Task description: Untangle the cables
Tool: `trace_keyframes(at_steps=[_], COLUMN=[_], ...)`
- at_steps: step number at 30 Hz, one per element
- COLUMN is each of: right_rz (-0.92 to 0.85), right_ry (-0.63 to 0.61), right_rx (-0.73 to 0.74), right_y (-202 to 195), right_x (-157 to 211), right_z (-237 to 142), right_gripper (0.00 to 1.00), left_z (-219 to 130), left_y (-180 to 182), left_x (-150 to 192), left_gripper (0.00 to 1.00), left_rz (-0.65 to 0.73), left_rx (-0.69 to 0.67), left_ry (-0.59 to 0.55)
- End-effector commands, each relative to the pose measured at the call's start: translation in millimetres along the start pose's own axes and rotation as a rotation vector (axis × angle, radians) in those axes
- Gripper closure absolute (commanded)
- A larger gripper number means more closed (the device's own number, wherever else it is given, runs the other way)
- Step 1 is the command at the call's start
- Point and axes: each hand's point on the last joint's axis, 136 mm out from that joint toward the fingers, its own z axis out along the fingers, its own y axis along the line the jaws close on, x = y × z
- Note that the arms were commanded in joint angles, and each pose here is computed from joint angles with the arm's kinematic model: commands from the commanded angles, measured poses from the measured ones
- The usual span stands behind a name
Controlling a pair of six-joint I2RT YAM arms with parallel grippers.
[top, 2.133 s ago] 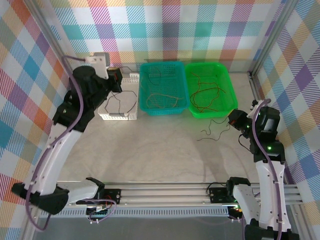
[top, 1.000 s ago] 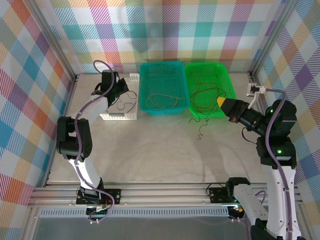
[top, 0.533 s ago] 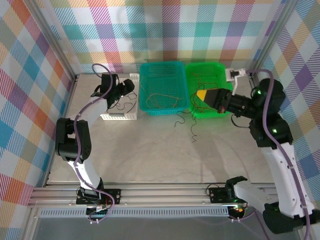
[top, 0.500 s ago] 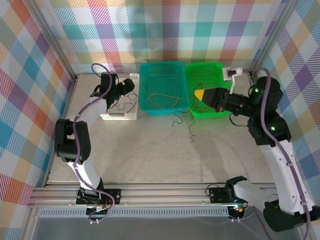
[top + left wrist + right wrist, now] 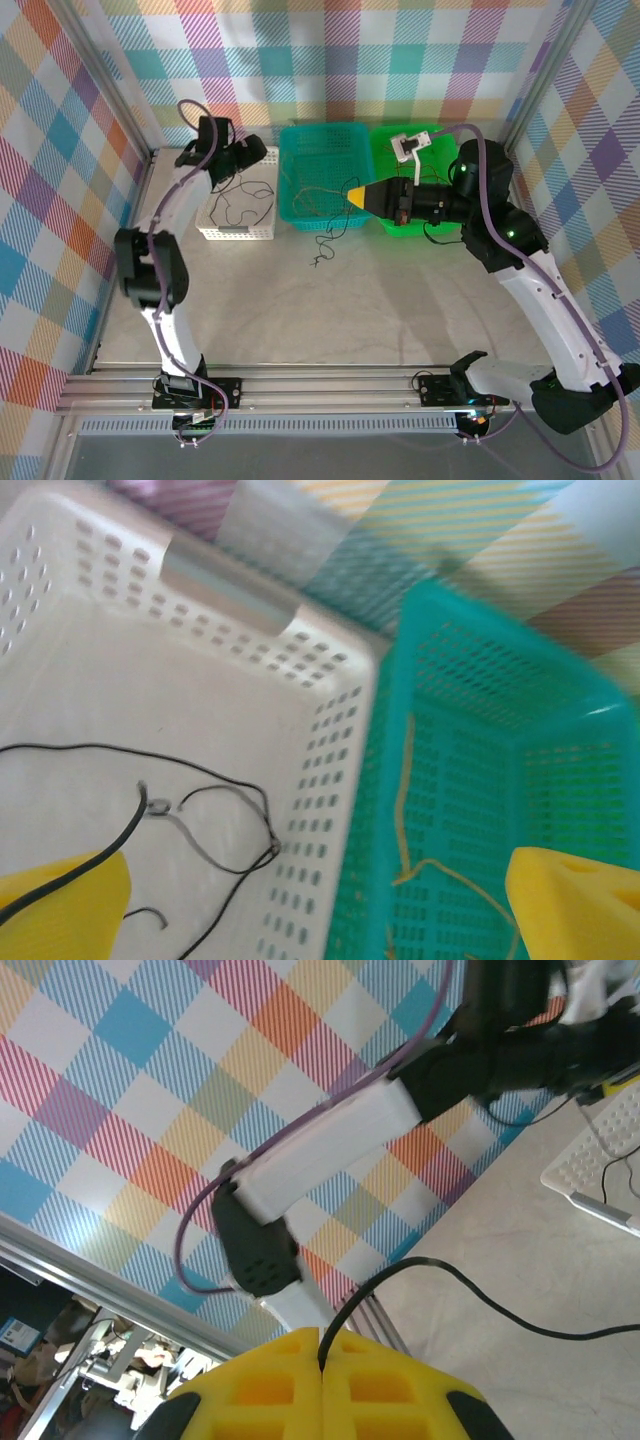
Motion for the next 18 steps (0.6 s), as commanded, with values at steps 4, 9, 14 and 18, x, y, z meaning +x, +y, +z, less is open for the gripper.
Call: trace_keyframes(at_steps=[4, 9, 14, 18], right_rz=[-0.019, 0.019, 0.018, 0.013], right_ry=[-0.021, 0.019, 0.039, 0.057], right_rx=[0.104, 0.117, 0.165, 0.193], right_y=[-11, -26, -36, -43], right_x=[-3, 2, 6, 10], right_z=[-2, 10, 12, 16], right_gripper=[1.00, 1.00, 1.00, 1.00], left_z=[-3, -13, -22, -30], left_y=[37, 31, 16, -13], left_x=[44, 70, 87, 91], left_gripper=[0.05, 0.00, 0.00, 0.00], left_rz=[0.077, 0.045, -0.147, -0.273], left_rx=[-0.265, -0.236, -0.089, 0.052], left_ry=[0.267, 0.409, 0.528, 0.584])
